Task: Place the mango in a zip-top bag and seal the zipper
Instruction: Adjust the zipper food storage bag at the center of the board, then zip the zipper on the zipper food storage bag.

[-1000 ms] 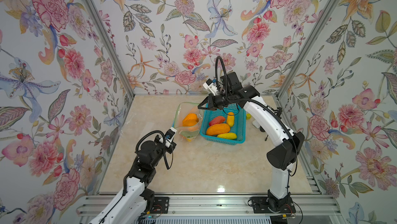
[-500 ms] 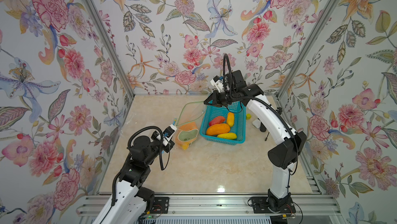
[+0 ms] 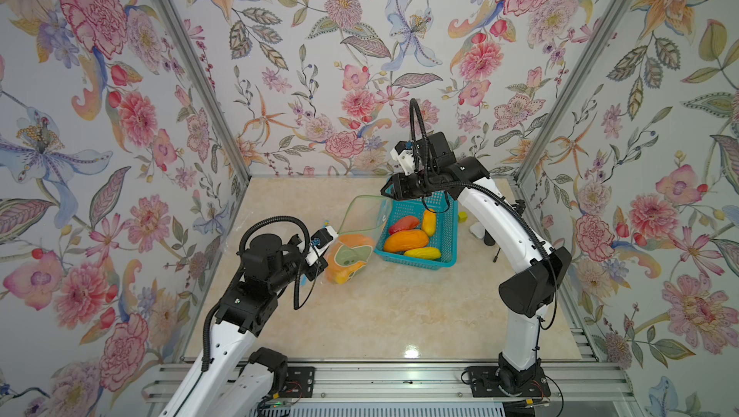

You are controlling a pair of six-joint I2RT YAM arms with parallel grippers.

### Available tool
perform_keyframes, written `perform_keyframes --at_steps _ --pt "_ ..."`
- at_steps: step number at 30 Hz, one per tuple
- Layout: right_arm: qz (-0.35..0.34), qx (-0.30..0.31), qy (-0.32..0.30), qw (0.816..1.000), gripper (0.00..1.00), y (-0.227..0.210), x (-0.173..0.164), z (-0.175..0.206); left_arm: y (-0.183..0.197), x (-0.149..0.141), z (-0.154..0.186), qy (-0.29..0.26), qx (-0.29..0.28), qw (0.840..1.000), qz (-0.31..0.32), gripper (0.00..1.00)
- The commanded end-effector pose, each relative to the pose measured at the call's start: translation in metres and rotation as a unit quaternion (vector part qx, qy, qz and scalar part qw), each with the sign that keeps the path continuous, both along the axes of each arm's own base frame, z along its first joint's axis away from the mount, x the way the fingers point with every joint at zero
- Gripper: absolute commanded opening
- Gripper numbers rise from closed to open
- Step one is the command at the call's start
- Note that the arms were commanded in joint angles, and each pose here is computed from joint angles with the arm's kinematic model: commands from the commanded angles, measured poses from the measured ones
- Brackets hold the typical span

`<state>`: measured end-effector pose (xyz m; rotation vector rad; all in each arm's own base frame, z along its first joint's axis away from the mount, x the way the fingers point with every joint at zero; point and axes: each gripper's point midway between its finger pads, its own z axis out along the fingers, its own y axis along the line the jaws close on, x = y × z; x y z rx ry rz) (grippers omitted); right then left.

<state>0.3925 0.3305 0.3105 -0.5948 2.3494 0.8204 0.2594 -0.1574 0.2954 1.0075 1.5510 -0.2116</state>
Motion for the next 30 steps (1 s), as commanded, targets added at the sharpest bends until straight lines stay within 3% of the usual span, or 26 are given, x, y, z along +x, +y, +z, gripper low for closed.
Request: perform_keyframes --at_steps 1,6,10,13,16,22,30 --pt "0.073 -0.001 -0.081 0.994 0.39 -0.004 -0.027 0.037 -0.005 -0.003 0.024 -0.021 0.005 0.999 -0.026 0.0" --pt "0.119 0.027 -0.143 0.982 0.39 -0.002 -0.043 0.066 -0.004 -0.003 0.053 -0.041 -0.001 0.999 -0.025 0.0" --pt "0.174 0.041 -0.202 0.963 0.39 -0.002 -0.065 0.082 -0.004 -0.005 0.054 -0.033 0.013 0.999 -0.033 0.0" --pt "0.259 0.088 -0.243 0.931 0.39 0.009 -0.098 0.09 -0.013 -0.011 0.052 -0.023 0.009 0.998 -0.065 0.0" --pt "0.341 0.133 -0.294 0.883 0.39 0.015 -0.132 0.093 -0.019 -0.016 0.051 -0.016 0.007 0.996 -0.092 0.0" --pt "0.407 0.18 -0.309 0.84 0.48 0.04 -0.163 0.099 -0.026 -0.026 0.054 -0.009 0.004 0.992 -0.124 0.0" --pt "0.437 0.167 -0.321 0.823 0.53 0.064 -0.183 0.085 -0.031 -0.032 0.05 -0.006 0.011 0.99 -0.141 0.0"
